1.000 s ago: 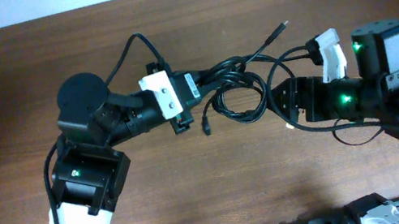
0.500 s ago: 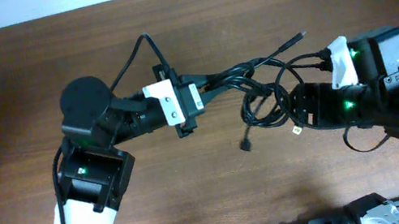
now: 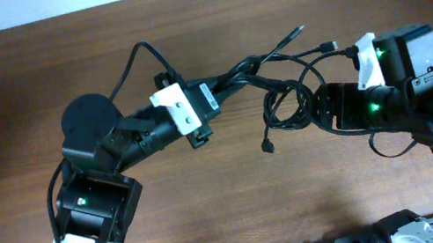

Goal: Untangle cables

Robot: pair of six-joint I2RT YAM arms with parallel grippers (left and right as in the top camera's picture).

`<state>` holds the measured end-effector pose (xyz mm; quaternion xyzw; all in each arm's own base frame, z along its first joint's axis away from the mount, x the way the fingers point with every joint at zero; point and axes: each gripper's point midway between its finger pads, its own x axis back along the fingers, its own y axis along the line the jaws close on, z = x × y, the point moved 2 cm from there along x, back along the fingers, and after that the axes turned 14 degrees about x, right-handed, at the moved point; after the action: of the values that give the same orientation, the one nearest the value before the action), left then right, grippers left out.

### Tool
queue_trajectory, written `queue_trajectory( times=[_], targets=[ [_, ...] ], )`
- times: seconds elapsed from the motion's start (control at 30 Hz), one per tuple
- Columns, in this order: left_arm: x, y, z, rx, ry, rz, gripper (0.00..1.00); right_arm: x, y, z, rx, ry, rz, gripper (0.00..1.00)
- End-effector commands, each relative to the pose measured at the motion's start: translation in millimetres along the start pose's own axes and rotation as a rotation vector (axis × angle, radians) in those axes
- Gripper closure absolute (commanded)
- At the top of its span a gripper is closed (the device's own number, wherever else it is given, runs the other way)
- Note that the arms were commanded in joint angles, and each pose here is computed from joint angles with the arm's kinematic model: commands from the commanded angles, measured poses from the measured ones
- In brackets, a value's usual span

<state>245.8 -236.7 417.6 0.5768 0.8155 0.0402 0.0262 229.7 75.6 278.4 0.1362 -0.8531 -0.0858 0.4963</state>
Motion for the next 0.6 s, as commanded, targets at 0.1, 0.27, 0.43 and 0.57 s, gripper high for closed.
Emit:
queue_trajectory(
  times=[0.1,0.27,0.43,0.57],
  targets=[
    [19.8,1.4,-30.0,-0.021,-0.033,-0.077,1.00,-7.1,21.7,-14.4,0.113,-0.050,-0.165,0.14],
    [20.0,16.3,-8.3,0.048,0.050,-0.171,1.00,7.5,42.3,-26.8,0.180,-0.147,-0.279,0.14],
    [24.5,38.0,-2.9,0.134,0.060,-0.317,1.00,36.2,53.8,-35.4,0.239,-0.288,-0.312,0.12],
    [28.1,50.0,-6.6,0.268,0.015,-0.399,1.00,55.5,63.1,-34.7,0.274,-0.358,-0.352,0.12]
  ],
)
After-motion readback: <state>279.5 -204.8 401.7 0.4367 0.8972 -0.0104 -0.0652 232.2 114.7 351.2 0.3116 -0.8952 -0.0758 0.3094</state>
